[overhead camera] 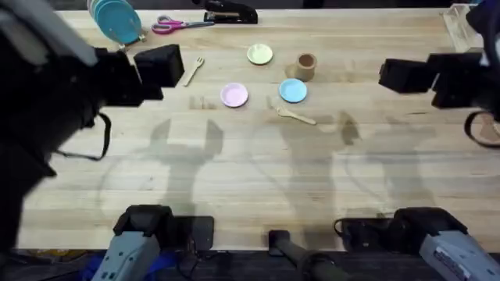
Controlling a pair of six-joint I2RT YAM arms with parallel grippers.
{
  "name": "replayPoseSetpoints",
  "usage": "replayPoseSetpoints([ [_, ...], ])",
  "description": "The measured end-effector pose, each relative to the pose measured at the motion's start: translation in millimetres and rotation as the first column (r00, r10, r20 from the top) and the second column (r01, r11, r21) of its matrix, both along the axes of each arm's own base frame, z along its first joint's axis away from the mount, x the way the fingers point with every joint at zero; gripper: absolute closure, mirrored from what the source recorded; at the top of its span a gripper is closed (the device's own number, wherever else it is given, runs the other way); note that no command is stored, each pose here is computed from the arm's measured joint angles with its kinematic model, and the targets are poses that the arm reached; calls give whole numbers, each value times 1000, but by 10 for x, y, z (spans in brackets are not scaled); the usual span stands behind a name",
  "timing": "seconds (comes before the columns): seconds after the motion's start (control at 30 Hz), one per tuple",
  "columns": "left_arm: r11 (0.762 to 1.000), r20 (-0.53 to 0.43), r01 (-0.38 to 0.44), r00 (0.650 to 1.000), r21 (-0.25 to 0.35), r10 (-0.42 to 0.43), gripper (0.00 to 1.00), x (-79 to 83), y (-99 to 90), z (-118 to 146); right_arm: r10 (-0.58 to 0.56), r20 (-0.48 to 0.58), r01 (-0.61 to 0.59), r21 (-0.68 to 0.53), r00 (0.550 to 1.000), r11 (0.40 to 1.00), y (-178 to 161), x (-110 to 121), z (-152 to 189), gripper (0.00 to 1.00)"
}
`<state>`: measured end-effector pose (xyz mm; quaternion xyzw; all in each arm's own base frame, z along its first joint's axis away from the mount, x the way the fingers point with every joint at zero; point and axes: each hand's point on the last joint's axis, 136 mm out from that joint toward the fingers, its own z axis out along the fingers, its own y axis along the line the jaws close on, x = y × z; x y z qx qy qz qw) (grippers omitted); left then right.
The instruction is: Pick up a utensil and set it on the pink plate, then put the other utensil in the container.
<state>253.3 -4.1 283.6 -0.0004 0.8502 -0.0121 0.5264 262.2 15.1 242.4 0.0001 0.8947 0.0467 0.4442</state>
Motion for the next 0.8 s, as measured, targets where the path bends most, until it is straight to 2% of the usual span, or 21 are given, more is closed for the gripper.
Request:
replayPoseSetpoints([
  [0.27,1000,-214,17,977,3,-16,7,215,-22,-156,8,-210,-9,-5,978,1000,14,122,-140,3],
  [0.37,999,-258,33,966,8,-29,7,308,-37,-192,32,-255,-37,-18,966,999,46,156,-223,3],
  [0.67,999,-355,47,934,11,-40,8,494,-46,-442,203,-282,-239,-101,938,966,300,155,-302,4],
  [0.8,999,-367,48,929,10,-41,8,524,-49,-486,232,-281,-275,-121,931,954,326,150,-302,3],
])
